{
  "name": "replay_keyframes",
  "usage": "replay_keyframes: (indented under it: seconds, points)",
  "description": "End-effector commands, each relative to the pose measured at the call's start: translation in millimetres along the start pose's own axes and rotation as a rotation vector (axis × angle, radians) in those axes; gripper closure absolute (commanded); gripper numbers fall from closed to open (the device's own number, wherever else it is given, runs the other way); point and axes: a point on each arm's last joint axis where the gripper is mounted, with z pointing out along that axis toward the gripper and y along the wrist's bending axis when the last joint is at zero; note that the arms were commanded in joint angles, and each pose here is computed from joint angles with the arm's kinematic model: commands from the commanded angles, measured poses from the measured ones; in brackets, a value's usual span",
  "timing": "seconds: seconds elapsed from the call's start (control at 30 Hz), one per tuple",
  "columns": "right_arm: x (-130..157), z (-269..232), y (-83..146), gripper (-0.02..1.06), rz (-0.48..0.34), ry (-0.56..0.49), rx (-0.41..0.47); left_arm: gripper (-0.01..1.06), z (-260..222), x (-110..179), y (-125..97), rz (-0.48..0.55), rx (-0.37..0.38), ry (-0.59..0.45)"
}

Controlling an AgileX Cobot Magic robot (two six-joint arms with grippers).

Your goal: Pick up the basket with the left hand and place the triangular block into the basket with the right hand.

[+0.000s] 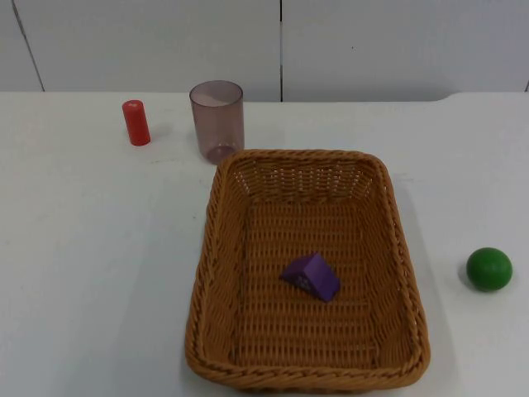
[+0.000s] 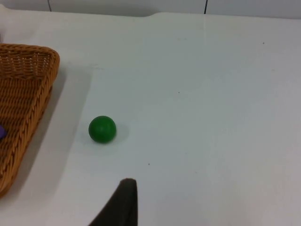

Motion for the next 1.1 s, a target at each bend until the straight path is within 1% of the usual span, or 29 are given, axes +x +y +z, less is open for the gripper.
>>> replay_keyframes:
  seconds: [0.0, 0.53, 0.63, 1.07]
  points:
    - [-0.1, 0.3, 0.0, 0.00, -0.008, -0.008, 0.004, 0.00, 0.5, 0.0, 0.3, 0.002, 0.000, -0.010]
    - [-0.1, 0.3, 0.0, 0.00, -0.005, -0.008, 0.004, 0.00, 0.5, 0.0, 1.1, -0.016, -0.009, -0.009]
    - [-0.1, 0.3, 0.0, 0.00, -0.005, -0.008, 0.004, 0.00, 0.4, 0.1, 2.2, -0.028, -0.021, -0.009]
    - [-0.1, 0.3, 0.0, 0.00, -0.005, -0.008, 0.004, 0.00, 0.4, 0.1, 2.2, -0.032, -0.021, -0.009]
